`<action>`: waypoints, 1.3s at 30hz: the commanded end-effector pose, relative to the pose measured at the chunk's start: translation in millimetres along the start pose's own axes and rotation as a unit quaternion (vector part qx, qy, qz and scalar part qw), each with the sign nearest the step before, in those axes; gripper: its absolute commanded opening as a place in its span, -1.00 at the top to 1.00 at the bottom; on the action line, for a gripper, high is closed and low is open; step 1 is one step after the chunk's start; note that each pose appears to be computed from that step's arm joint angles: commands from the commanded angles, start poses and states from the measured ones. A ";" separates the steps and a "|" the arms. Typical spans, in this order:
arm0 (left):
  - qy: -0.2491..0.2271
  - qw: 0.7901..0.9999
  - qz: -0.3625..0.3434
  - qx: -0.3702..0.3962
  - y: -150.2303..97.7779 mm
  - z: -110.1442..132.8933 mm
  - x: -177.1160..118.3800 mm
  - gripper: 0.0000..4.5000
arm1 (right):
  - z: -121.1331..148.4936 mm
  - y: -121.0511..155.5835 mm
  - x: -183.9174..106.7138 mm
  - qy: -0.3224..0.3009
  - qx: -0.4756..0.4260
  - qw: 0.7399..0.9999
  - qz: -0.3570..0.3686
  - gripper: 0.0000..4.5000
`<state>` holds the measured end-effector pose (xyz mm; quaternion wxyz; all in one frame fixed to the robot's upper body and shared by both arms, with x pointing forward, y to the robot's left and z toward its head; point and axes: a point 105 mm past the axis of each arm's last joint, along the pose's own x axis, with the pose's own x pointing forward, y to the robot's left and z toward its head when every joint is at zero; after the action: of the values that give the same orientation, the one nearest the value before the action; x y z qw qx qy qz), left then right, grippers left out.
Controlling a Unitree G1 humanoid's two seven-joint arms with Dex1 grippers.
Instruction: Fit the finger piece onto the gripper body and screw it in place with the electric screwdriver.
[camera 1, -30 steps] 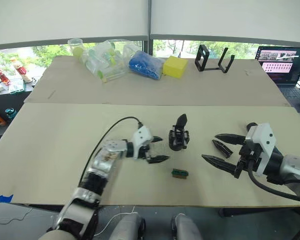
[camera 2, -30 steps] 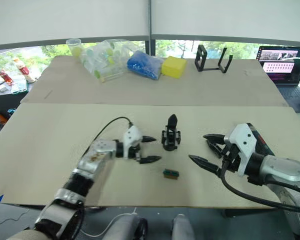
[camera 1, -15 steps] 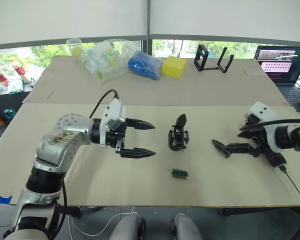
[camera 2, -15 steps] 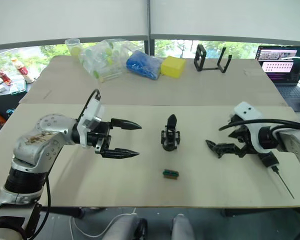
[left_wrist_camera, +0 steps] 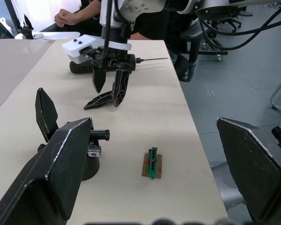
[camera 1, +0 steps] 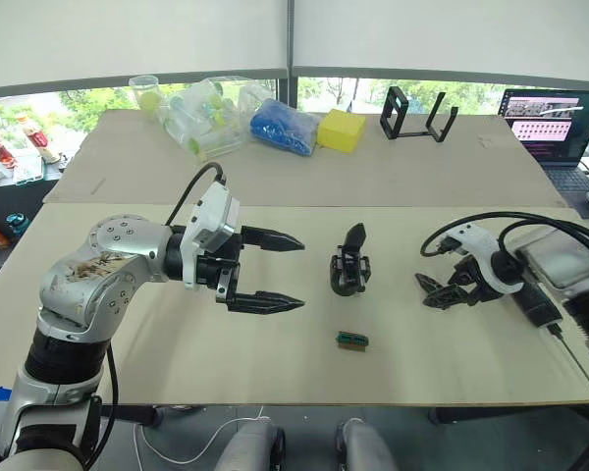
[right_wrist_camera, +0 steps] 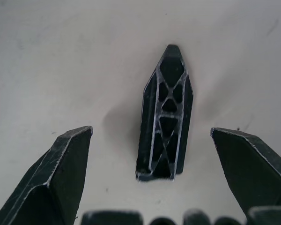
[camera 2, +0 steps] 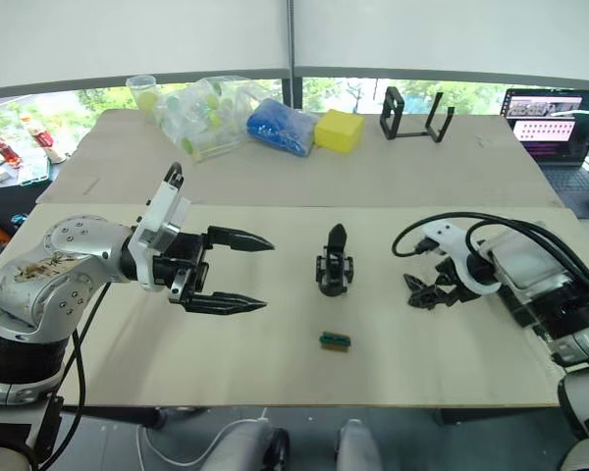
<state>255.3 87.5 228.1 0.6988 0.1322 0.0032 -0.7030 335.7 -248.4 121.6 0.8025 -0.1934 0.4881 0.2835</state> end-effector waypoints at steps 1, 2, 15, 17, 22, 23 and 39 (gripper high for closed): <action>0.002 1.000 -0.005 0.029 -3.0 8.2 1.2 -1.00 | 6.0 -8.4 -2.2 0.009 -0.017 1.000 -0.015 -0.75; 0.003 1.000 -0.005 0.029 -3.2 7.9 1.7 -1.00 | 5.3 -8.7 -0.7 0.016 -0.020 1.000 -0.014 -0.50; -0.010 0.998 0.060 -0.020 19.2 2.0 -4.4 -1.00 | 30.1 -7.5 -26.0 -0.060 -0.198 0.978 -0.004 0.50; -0.042 0.992 0.106 -0.059 31.5 4.1 -4.0 -1.00 | 55.2 -3.2 -43.2 -0.148 -0.233 0.960 -0.040 0.50; -0.183 0.945 0.205 -0.177 67.9 24.6 -0.2 -1.00 | 110.8 16.3 -78.9 -0.340 -0.258 0.895 -0.130 0.50; -0.208 0.933 0.221 -0.192 74.9 28.7 2.4 -1.00 | 121.4 22.2 -85.4 -0.377 -0.254 0.879 -0.141 0.50; -0.300 0.881 0.287 -0.226 109.7 58.8 34.4 0.05 | 171.7 105.5 -113.1 -0.560 -0.238 0.787 -0.096 0.50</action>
<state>358.4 44.1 288.1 0.8515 -0.2640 -0.0657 -0.4483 353.1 -99.5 278.2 0.8906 -0.2353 -0.1135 0.3724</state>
